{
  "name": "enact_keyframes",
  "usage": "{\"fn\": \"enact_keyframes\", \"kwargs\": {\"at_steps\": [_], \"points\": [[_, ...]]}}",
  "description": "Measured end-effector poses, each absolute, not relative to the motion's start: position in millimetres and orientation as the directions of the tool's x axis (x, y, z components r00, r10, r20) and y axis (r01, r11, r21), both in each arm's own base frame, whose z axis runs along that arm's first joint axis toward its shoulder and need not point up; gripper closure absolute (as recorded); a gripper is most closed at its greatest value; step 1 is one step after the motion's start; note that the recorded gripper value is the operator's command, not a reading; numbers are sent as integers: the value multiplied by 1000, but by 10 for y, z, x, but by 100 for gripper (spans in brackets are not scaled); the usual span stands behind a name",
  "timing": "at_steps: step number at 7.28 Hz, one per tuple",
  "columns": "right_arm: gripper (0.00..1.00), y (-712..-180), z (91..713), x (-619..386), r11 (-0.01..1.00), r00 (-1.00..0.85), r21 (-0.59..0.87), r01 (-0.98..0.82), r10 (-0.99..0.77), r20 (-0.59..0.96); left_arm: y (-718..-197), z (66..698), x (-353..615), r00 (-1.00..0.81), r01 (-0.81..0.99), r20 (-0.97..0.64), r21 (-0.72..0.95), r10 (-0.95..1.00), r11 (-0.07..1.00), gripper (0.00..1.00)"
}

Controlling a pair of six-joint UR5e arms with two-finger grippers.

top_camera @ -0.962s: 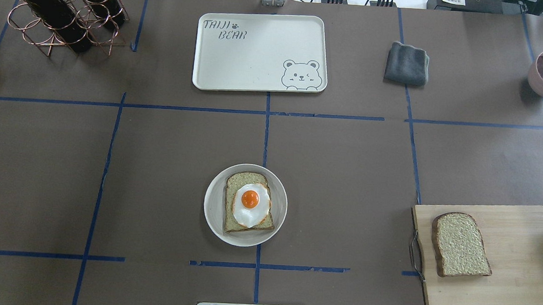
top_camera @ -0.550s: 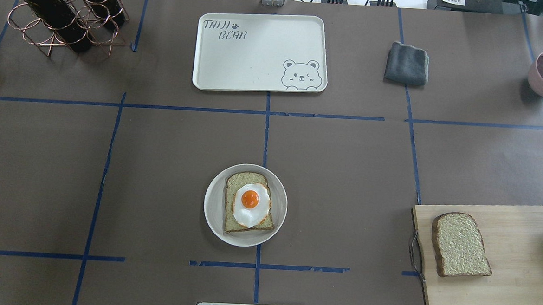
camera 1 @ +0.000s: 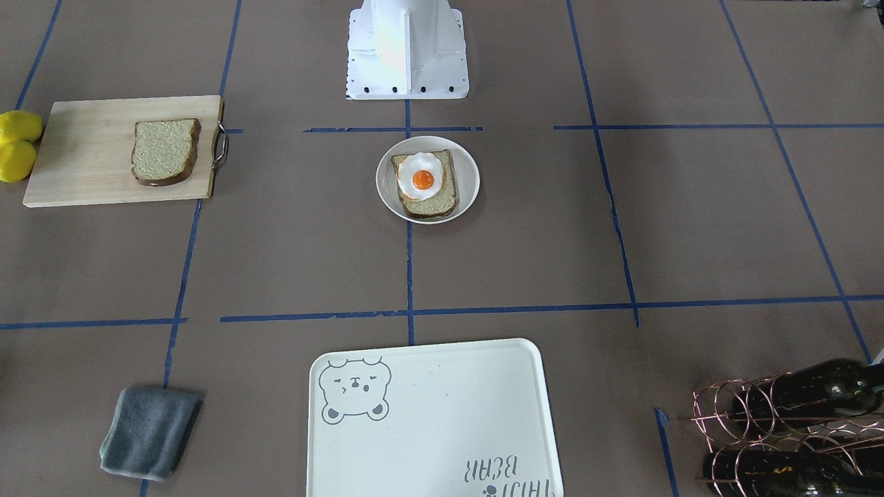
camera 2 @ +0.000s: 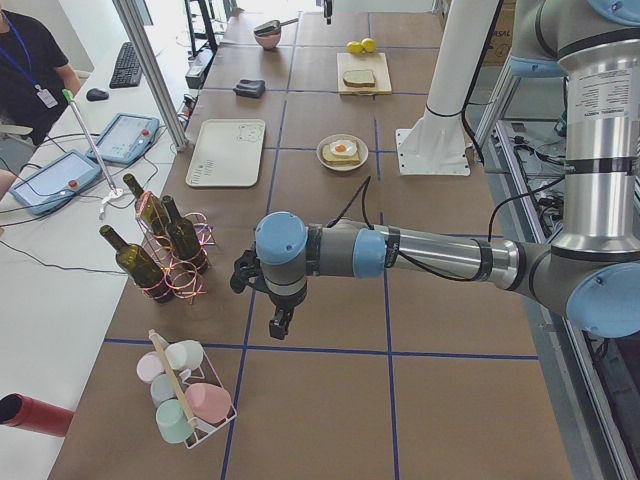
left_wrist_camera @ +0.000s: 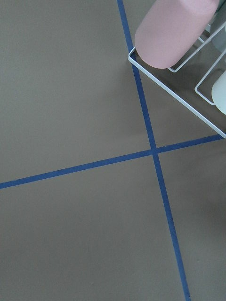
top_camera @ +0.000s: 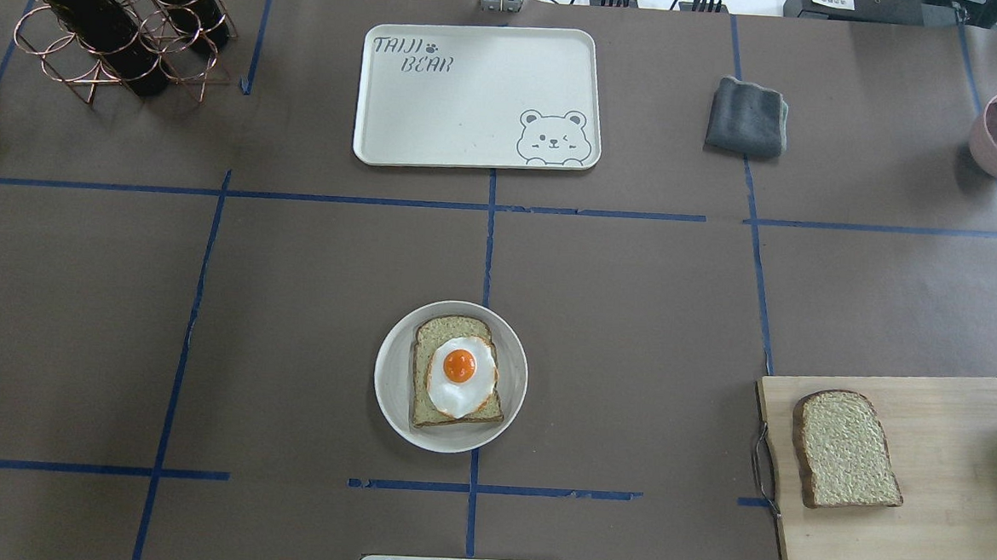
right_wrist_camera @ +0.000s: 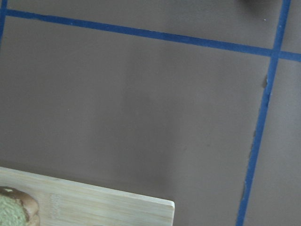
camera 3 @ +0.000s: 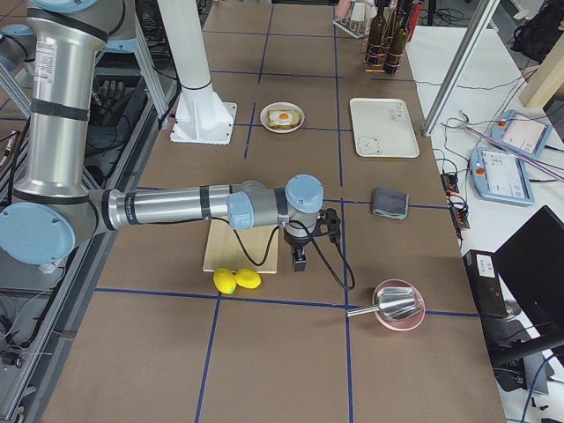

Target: Make sandwich and place on tray

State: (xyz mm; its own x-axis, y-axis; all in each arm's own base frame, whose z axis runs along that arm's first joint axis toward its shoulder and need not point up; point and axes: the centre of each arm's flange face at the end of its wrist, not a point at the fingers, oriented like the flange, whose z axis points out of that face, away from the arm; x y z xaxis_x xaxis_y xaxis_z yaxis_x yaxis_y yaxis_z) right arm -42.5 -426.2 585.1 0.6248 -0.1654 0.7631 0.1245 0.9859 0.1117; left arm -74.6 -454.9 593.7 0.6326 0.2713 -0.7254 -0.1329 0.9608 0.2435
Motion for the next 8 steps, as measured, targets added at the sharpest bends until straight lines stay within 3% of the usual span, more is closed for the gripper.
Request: {"fn": "enact_keyframes", "kwargs": {"at_steps": [5,6,8], "points": [[1,-3695,5526,-1653,999,545,32,-15,-19,838,-4566,5853,-718,607,-119,-733,300,308,947,0],[12,-3503,5518,-1855,999,541,14,-39,9,841,-4566,5849,-718,607,-118,-733,300,308,947,0],[10,-3157,5601,-1980,1000,523,11,-25,4,852,-4566,5833,-718,607,-118,-732,303,310,946,0]]}}
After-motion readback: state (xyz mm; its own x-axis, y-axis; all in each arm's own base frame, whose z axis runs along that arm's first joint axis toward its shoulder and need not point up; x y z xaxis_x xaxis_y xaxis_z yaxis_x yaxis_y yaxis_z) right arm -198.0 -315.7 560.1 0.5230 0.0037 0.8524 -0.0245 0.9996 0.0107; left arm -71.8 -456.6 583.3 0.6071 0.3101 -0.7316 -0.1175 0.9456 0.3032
